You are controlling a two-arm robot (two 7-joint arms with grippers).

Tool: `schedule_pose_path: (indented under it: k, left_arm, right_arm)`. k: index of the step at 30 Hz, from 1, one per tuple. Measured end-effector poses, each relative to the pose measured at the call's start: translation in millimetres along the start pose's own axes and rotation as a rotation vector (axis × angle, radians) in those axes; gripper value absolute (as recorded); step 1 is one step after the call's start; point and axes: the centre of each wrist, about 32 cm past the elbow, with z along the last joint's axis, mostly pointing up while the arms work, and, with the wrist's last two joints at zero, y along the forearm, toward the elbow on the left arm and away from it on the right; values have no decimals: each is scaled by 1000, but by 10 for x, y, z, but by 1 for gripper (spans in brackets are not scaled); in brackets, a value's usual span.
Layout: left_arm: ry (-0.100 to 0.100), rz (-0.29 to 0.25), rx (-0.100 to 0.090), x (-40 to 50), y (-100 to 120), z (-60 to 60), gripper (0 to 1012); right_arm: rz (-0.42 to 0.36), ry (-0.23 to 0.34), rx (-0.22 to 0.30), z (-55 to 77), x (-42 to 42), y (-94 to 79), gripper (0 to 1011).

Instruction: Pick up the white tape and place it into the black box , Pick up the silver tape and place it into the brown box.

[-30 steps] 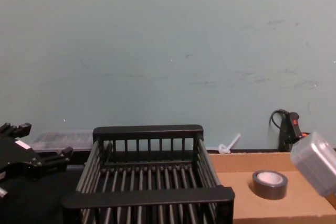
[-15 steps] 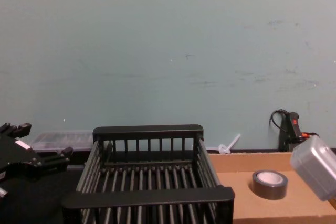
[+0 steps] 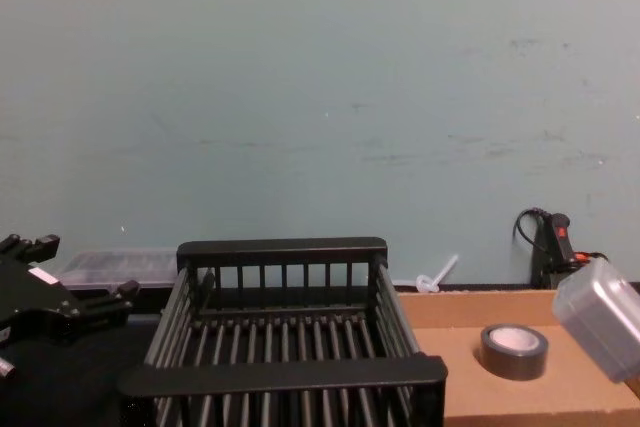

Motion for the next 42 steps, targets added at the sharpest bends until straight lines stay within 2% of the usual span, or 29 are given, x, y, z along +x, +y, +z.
schedule_pose_path:
  k: [7, 9, 12, 15, 16, 18, 19, 21, 22, 26, 30, 36, 42]
  left_arm:
    - [0, 0, 0, 0, 0, 0, 1001]
    - [0, 0, 0, 0, 0, 0, 1001]
    - [0, 0, 0, 0, 0, 0, 1001]
    - [0, 0, 0, 0, 0, 0, 1001]
    - [0, 0, 0, 0, 0, 0, 1001]
    - [0, 0, 0, 0, 0, 0, 1001]
    - [0, 0, 0, 0, 0, 0, 1001]
    - [0, 0, 0, 0, 0, 0, 1001]
    - [0, 0, 0, 0, 0, 0, 1001]
    - [0, 0, 0, 0, 0, 0, 1001]
    - [0, 0, 0, 0, 0, 0, 1002]
    - [0, 0, 0, 0, 0, 0, 1001]
    - [0, 0, 0, 0, 0, 0, 1001]
  right_arm:
    - [1, 0, 1, 1, 1, 0, 786]
    - [1, 1, 1, 0, 2, 0, 685]
    - [1, 1, 0, -1, 2, 0, 625]
    - [1, 1, 0, -1, 2, 0, 483]
    - [1, 1, 1, -1, 2, 0, 483]
    - [1, 1, 1, -1, 2, 0, 399]
    - [1, 2, 1, -1, 2, 0, 399]
    - [2, 2, 1, -1, 2, 0, 301]
    - [2, 2, 1, -1, 2, 0, 301]
    - [2, 2, 1, -1, 2, 0, 144]
    - [2, 2, 1, -1, 2, 0, 99]
    - [3, 1, 2, -1, 2, 0, 99]
    - [16, 5, 24, 4, 21, -25, 99]
